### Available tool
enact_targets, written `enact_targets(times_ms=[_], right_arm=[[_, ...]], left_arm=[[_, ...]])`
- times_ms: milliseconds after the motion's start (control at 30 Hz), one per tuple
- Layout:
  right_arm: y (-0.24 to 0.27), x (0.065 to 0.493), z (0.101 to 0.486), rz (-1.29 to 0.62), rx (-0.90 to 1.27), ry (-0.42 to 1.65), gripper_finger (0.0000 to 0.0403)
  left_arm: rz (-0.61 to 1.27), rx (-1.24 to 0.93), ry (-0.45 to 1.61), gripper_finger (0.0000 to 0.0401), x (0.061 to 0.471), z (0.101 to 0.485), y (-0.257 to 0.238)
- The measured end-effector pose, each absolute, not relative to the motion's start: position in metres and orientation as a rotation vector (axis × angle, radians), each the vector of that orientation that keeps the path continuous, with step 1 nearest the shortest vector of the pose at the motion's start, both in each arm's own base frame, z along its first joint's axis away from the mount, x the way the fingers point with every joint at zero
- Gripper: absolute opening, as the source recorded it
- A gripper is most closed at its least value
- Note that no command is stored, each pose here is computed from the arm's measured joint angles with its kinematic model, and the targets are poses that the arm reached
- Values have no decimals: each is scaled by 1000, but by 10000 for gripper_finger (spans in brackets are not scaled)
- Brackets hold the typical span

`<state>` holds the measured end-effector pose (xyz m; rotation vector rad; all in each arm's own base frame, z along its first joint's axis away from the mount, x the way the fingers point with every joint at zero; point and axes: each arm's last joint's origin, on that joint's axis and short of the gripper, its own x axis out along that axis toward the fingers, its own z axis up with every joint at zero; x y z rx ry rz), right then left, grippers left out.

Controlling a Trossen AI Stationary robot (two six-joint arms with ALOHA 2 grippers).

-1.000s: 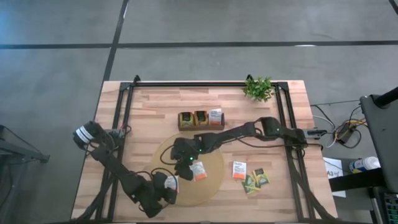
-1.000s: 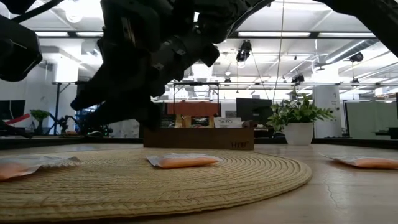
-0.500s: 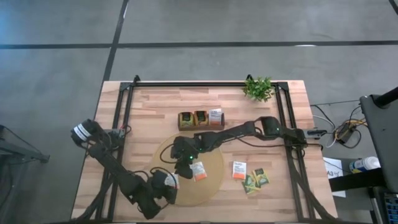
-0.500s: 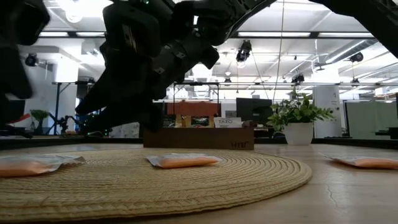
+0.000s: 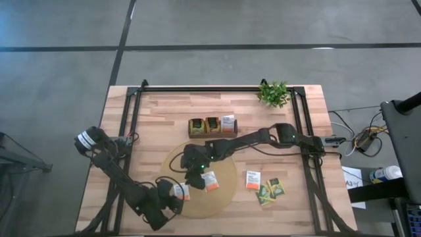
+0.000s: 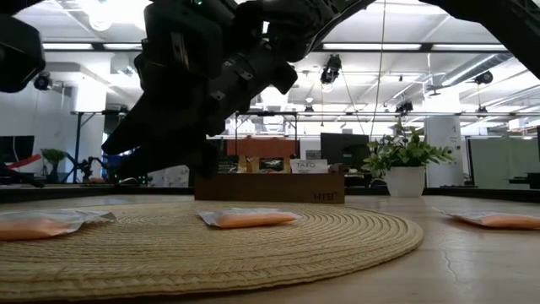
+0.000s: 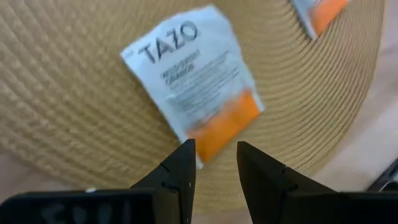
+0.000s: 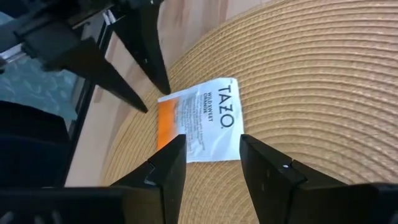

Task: Pick & Place Tea
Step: Put the orange tea bag into the right section of the wooden organizer

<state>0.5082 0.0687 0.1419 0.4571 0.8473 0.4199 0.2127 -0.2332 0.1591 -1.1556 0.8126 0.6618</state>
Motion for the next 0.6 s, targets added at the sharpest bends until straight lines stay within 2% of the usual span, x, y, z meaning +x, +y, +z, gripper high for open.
enact_targets(times_ms=[133,533,600], right_arm=[[66,509,142,419,449,838,148],[62,510,135,449,388,833,148],[57,510,136,417,433,841,148]], left_arm=[[616,-1193,818,112,213,154,-234],[669,-1166,736,112,202,131,-217],[663,-1151,716,112,202,130,-216]])
